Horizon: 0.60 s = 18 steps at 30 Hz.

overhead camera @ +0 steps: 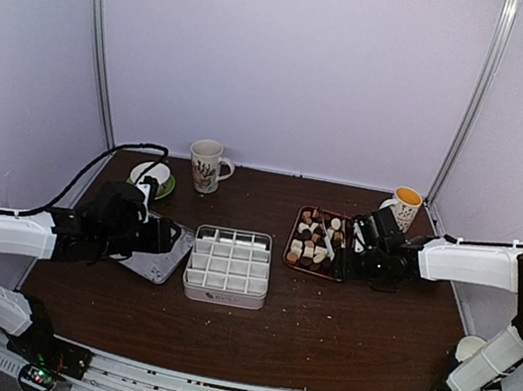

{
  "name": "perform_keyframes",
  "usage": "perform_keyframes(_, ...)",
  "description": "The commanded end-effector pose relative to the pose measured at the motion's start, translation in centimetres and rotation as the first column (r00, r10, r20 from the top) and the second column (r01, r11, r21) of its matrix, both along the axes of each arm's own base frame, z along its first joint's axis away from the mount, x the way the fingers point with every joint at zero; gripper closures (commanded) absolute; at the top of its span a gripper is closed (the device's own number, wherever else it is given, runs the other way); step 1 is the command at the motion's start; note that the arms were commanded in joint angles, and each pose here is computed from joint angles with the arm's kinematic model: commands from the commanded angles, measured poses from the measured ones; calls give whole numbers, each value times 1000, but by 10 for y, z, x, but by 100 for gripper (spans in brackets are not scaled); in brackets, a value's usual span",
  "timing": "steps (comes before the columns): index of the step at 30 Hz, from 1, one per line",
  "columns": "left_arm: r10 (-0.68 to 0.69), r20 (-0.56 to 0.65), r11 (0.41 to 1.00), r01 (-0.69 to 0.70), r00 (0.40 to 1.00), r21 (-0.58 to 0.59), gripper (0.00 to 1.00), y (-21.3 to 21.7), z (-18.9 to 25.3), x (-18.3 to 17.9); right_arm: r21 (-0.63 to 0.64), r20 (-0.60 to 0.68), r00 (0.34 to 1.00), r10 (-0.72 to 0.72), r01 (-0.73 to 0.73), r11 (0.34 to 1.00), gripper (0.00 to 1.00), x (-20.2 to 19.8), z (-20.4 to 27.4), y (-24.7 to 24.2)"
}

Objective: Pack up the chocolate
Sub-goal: Pick up the clamp from the plate.

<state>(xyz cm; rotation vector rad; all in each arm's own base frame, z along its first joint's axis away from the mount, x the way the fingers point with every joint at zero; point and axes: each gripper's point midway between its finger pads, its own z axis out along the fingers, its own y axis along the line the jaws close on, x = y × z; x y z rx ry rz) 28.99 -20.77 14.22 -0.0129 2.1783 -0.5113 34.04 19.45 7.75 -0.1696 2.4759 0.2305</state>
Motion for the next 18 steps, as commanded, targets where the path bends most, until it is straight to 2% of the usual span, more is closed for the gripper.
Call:
perform_keyframes(1, 6, 57, 1000, -6, 998, 0, 39, -1, 15, 7, 32, 18, 1000, -19, 19, 999, 31, 18, 3, 7)
perform_keyframes(6, 6, 40, 1000, -5, 999, -3, 40, -2, 10, 6, 4, -1, 999, -33, 33, 999, 31, 30, -8, 8)
perform_keyframes(18, 5, 28, 1000, -5, 1000, -4, 40, -1, 8, 4, 4, -25, 998, -53, 53, 999, 41, 42, -27, 6)
